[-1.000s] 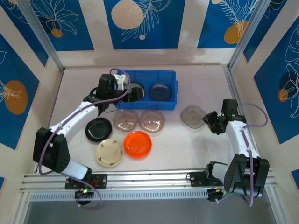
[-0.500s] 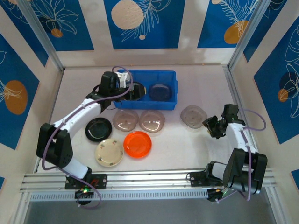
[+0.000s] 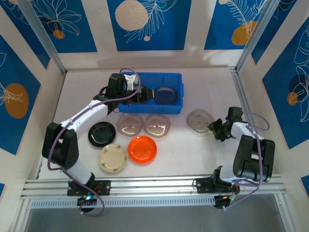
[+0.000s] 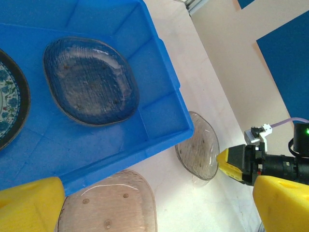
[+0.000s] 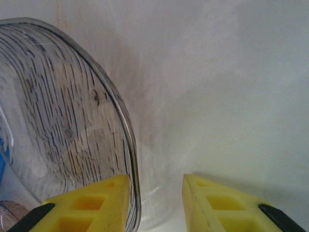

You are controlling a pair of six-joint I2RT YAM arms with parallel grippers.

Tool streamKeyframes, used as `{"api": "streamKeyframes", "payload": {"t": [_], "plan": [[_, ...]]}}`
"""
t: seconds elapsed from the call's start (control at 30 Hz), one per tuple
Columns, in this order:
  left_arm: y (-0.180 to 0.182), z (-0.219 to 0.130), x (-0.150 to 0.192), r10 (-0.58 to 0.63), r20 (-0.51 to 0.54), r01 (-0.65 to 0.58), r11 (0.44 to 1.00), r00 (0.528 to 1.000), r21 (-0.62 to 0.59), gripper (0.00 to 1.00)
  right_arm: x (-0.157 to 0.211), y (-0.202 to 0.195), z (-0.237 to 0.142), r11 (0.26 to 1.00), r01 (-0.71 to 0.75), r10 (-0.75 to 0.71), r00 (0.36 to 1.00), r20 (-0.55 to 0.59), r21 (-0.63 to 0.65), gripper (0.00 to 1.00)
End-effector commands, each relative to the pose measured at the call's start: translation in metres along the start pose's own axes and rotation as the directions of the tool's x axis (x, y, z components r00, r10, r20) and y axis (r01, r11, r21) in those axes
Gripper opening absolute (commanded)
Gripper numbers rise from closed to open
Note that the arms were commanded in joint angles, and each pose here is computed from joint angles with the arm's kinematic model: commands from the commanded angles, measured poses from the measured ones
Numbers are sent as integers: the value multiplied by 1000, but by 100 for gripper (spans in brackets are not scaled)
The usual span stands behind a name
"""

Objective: Place the plates into the plastic bin on the countertop

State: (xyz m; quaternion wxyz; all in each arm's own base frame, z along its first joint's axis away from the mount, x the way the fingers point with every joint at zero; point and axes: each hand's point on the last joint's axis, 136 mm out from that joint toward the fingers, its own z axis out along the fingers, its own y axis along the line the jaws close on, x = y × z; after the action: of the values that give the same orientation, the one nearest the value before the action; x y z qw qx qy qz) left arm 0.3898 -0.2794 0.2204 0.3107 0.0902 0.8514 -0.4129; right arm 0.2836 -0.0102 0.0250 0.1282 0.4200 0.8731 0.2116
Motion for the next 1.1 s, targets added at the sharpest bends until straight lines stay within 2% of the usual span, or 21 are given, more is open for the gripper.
{"api": "streamKeyframes", "payload": {"t": [0.0, 0.43, 0.77, 0.9, 1.07], "plan": [[-16, 2, -9, 18, 13, -19, 999, 1000, 45, 100, -9, 18, 2, 999, 16, -16, 1000, 11, -39, 34], [-12, 8, -8, 6, 3, -6, 999, 1000, 43, 100, -6, 16, 18, 1000, 25, -25, 999, -20, -17, 26], [-10, 15, -5, 1, -7, -1, 999, 1000, 40, 100, -1, 11, 26, 1000, 23, -24, 999, -40, -15, 9], [-10, 16, -7, 5, -11, -4, 999, 1000, 35, 100, -3, 12, 21, 1000, 19, -20, 999, -30, -19, 0], [-11, 18, -9, 11, -14, -11, 999, 1000, 34, 100, -10, 15, -4, 1000, 30, -30, 999, 42, 5, 0]]}}
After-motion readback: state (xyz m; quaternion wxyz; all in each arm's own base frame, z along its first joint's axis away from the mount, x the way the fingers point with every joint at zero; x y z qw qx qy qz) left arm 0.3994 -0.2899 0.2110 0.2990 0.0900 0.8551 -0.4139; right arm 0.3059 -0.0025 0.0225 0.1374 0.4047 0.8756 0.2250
